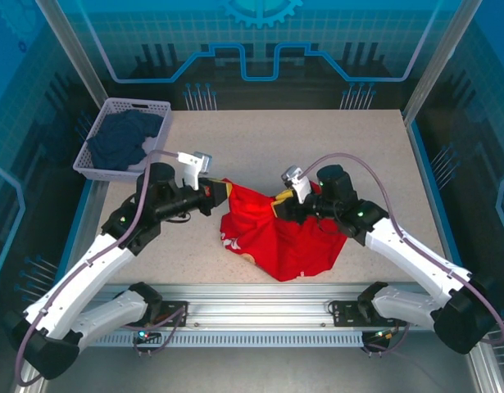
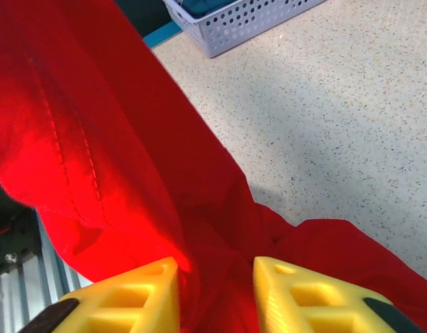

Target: Fold the inside-out t-shirt

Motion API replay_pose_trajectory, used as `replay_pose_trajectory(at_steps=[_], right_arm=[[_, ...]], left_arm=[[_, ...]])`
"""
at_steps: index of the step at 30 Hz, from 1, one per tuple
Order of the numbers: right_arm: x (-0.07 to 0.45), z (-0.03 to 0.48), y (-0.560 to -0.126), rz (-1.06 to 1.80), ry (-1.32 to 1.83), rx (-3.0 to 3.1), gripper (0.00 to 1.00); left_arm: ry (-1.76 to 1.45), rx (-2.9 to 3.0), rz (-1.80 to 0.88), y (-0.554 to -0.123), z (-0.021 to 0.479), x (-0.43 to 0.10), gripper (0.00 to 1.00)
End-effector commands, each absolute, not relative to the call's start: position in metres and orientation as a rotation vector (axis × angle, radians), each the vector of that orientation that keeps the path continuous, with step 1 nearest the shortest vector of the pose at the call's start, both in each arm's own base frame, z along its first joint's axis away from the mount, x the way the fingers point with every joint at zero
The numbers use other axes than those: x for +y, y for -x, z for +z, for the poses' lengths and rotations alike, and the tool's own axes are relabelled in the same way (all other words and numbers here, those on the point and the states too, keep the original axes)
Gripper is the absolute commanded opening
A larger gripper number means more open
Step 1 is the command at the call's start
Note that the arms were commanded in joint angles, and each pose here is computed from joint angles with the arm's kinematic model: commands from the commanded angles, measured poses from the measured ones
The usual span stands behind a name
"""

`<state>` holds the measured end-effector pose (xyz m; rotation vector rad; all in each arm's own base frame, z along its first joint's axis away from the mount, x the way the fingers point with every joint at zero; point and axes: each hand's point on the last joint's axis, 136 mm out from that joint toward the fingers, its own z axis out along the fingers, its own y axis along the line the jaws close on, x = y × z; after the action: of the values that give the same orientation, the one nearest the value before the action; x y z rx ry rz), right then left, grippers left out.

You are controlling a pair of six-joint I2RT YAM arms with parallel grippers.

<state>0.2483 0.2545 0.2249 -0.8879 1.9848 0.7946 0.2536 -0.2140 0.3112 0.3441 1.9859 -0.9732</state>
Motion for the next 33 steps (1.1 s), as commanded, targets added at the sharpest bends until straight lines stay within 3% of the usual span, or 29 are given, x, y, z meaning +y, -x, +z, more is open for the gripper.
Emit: replay_pose_trajectory(at_steps=[1,8,14,19,26,33], right_arm=[[0.252,0.232,-0.233,0.727,0.979,1.925,0.38],[0.264,0.249,-0.213,0.589,1.095,1.768,0.44],[0.285,0.257,-0.192,0.457,1.229,1.615,0.4],[0.314,0.248,-0.179,0.458,1.318,1.59,0.44],[0.35,0.25,-0.202,0.306,1.196,1.615,0.59],[0.36,0.246,-0.224,0.04,1.114,1.633,0.58]], left_arm=[[-0.321,1.993,-0.977,-0.255,0.322,-0.213,0.0],[-0.277,2.045,-0.975,-0.262,0.318,-0.214,0.0],[-0.239,2.089,-0.977,-0.265,0.318,-0.215,0.0],[-0.22,2.115,-0.969,-0.266,0.317,-0.214,0.0],[-0.221,2.118,-0.975,-0.266,0.318,-0.215,0.0],[-0.227,2.117,-0.976,-0.265,0.318,-0.216,0.0]])
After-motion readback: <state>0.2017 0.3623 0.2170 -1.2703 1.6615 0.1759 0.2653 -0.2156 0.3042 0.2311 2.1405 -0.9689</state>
